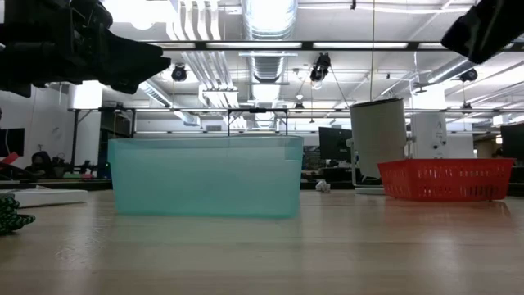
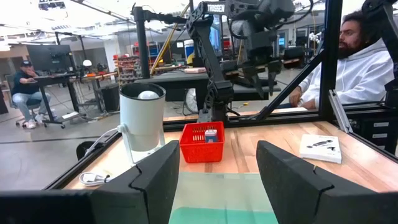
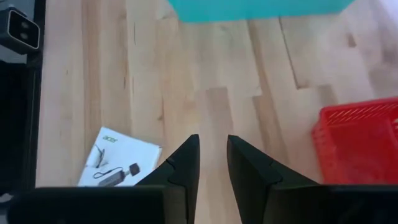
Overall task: Pick and place items into bin
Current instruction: Put the bottom right card reader box into the black basket
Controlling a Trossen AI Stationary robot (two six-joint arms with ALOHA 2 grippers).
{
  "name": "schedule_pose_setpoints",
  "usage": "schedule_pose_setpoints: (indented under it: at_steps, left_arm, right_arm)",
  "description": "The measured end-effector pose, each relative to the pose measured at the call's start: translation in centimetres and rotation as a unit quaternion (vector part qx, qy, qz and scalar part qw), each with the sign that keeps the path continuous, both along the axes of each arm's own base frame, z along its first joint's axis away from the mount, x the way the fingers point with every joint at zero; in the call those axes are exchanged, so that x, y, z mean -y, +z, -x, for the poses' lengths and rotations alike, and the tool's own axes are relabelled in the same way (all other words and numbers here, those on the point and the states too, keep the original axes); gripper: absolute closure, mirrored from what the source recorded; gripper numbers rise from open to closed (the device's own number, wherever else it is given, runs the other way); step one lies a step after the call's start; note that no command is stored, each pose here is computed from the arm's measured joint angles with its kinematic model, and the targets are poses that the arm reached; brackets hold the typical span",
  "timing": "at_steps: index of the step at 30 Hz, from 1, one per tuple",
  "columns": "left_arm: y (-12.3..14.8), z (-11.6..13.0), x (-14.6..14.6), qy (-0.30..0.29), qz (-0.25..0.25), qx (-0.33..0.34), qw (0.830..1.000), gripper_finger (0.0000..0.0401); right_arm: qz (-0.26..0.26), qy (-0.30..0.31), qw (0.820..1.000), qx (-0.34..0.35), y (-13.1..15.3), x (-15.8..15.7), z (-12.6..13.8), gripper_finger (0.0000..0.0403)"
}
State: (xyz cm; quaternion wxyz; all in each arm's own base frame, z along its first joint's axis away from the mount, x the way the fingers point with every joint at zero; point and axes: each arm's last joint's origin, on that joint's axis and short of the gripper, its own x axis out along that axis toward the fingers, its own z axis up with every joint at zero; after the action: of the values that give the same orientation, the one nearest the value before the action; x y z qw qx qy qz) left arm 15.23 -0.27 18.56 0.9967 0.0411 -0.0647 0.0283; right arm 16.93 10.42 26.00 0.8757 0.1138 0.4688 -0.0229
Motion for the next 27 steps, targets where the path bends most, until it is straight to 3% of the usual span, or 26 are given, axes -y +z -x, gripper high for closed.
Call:
schedule_pose_setpoints:
  at_steps: [13,22,27]
  left_arm:
    - [0.0,0.0,0.0,0.0,0.003,-0.001,1.0,0.0202]
    - [-0.1,0.0,0.0,0.0,0.003,-0.003,1.0,0.0202]
    - [-0.2,-0.1,0.0,0.0,0.003,-0.008,1.0,0.0202]
  right_arm:
    - [-0.035,-0.028,0.999,-0.03,0.0,-3.9,-1.5,0.0335]
    - [-0.012,-0.007,0.998,-0.056,0.3,-7.7,-3.7,0.0335]
    - [-0.002,-0.031,0.995,-0.09,0.2,-9.2,-4.8,0.0335]
